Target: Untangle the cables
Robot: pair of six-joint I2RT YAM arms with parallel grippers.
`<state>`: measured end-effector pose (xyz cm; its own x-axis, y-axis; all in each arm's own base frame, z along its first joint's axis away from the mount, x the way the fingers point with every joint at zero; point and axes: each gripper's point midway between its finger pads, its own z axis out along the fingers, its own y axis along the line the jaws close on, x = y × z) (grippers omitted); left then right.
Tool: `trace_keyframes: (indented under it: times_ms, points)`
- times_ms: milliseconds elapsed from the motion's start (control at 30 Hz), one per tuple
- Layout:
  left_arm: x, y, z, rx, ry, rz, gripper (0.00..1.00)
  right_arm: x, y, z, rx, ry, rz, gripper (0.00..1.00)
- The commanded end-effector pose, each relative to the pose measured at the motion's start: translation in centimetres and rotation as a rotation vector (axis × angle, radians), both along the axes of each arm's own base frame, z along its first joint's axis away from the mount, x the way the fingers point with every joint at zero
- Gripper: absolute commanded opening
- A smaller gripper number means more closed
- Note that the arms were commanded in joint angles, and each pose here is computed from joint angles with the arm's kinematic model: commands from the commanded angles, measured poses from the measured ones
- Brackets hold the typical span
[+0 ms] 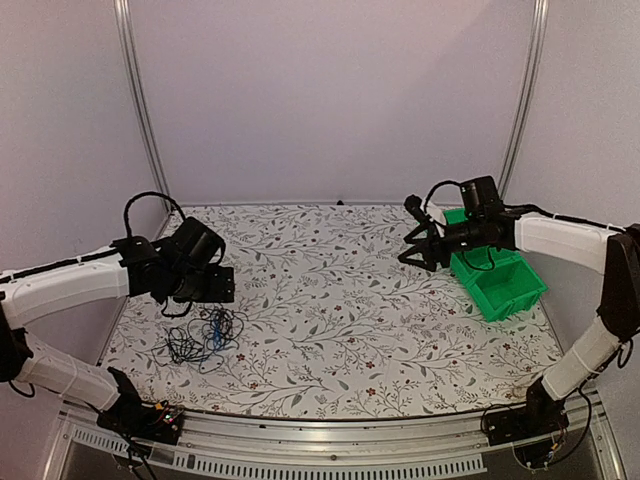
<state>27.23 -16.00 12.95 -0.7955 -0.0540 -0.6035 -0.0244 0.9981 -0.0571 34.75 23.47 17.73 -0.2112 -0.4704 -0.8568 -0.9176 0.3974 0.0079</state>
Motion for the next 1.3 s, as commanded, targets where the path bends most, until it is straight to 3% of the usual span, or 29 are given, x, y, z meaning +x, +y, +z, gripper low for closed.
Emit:
trace_keyframes:
  times_ms: [0, 133, 300, 600, 900, 1267]
  points:
    - [0.5, 2.3, 0.8, -0.05, -0.019, 0.002, 0.79, -0.9, 6.4, -1.6, -0.086, 0.065, 0.155, 0.61]
    - [1.2, 3.5, 0.4, -0.169, -0.039, 0.02, 0.68, -1.7, 13.1, -2.5, -0.083, 0.121, 0.264, 0.55]
    - [2.2, 3.6, -0.4, -0.218, -0.045, 0.02, 0.6, -4.3, 21.5, -4.8, -0.134, 0.105, 0.38, 0.52]
    - [2.7, 3.0, -3.0, -0.252, 0.003, 0.01, 0.59, -5.8, 31.4, -9.8, -0.15, 0.123, 0.399, 0.49]
    - [2.4, 2.5, -4.7, -0.308, 0.044, 0.0, 0.61, -6.6, 34.6, -13.1, -0.106, 0.192, 0.401, 0.51]
    - [2.4, 2.8, -6.1, -0.321, 0.08, 0.003, 0.62, -7.5, 36.6, -13.0, -0.044, 0.168, 0.448, 0.46]
